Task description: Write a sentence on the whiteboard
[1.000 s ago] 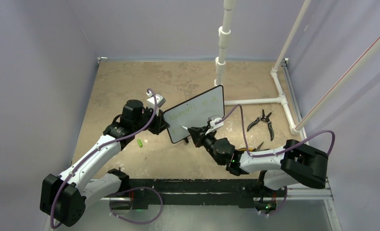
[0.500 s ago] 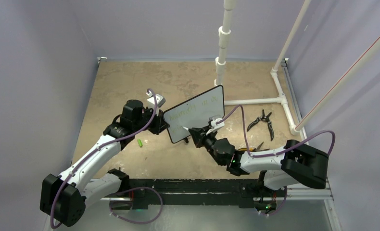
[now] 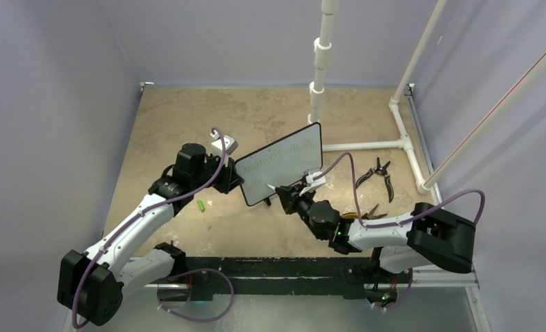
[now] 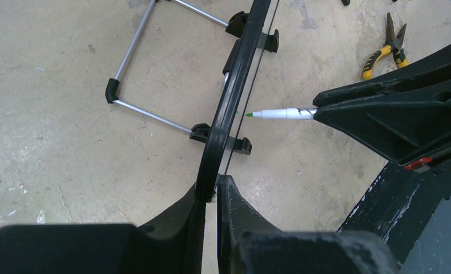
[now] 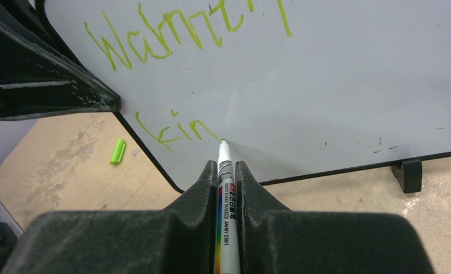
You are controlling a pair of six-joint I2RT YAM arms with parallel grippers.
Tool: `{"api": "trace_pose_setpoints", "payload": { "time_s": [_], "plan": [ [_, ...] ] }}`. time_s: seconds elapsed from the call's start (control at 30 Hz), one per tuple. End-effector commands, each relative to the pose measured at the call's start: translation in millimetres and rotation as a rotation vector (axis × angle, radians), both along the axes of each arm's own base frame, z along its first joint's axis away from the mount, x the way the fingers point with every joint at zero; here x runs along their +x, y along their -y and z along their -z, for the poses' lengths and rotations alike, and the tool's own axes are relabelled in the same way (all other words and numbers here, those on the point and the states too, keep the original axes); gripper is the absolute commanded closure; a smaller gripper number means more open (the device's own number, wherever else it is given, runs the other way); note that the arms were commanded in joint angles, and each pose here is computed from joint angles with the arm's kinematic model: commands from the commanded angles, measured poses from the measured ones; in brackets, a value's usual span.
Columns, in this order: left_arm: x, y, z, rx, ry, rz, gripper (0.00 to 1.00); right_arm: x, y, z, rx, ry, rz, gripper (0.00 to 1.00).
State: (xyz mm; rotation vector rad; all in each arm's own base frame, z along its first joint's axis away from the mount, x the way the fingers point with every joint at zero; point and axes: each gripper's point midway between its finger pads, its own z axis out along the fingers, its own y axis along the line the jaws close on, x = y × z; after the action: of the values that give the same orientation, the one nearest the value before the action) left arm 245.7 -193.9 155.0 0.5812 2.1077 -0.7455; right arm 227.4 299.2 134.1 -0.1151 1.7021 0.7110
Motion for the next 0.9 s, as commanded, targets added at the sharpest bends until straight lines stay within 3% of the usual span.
{"api": "trace_pose_setpoints", "payload": {
  "time_s": [0.0, 0.87],
  "plan": [
    [6.0, 0.7, -15.8, -0.009, 0.057, 0.0, 1.0, 2.1, 7.0, -28.1, 0.088, 0.037, 0.024, 1.0],
    [4.9, 0.5, -17.3, -0.013, 0.06, 0.002, 1.0, 19.2, -10.2, -46.8, 0.055, 0.115, 0.009, 1.0]
  ]
}}
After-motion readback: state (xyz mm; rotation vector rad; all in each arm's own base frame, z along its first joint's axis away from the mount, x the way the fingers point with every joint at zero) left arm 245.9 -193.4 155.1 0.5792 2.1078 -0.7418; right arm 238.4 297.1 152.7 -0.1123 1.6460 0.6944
